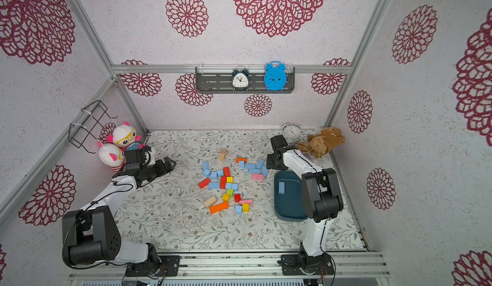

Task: Pick out the blue building blocks
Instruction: Pick up the building block from the center of the board.

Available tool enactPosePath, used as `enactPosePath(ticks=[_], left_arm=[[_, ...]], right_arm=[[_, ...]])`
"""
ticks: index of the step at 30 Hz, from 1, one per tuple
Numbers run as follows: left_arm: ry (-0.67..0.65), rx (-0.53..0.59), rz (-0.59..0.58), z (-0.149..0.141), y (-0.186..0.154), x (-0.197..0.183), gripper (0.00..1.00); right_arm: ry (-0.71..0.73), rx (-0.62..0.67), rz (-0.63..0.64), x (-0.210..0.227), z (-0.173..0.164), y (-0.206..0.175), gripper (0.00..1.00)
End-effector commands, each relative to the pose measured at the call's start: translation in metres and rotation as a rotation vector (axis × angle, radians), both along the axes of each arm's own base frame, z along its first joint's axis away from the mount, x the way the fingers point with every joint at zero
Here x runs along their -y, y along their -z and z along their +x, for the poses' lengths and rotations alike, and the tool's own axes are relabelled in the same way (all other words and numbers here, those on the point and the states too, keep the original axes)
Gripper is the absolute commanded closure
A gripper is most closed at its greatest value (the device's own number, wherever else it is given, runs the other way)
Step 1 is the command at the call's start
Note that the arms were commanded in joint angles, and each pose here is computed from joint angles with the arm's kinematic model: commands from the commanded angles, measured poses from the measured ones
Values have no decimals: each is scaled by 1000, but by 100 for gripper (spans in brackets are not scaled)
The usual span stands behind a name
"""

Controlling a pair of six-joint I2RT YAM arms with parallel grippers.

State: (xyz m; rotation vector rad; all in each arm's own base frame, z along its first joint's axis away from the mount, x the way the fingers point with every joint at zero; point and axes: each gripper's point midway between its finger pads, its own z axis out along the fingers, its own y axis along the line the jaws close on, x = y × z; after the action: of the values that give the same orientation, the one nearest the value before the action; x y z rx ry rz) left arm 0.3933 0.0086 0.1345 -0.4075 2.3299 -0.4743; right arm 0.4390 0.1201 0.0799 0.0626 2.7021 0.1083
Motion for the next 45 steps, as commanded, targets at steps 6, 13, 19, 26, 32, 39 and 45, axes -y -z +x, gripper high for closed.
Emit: enactPosePath(ticks=[6,13,19,26,32,39,45], left_arm=[[-21,67,40,4,-13,-12,3],[-23,68,40,2,-10,-14,3],[-21,67,40,2,-7,-13,3],[-15,73,32,0,-6,-12,3],[16,91,-20,-1,-6,-2,3],[94,130,-128,-2,-13,20,3],[216,157,-204,-5,-20,53,3]], right_arm=[[-34,-53,-14,-20,24,16,47],[-44,-95,-31,-30,24,27,47],[-32,-139,-100,-26,18,39,50],[-30,-159,-81,-29,15,45,57],[-34,-152,-42,-33,10,46,66],[-29,-78,-21,-34,15,22,73],[-35,58,-13,-24,12,-33,75]])
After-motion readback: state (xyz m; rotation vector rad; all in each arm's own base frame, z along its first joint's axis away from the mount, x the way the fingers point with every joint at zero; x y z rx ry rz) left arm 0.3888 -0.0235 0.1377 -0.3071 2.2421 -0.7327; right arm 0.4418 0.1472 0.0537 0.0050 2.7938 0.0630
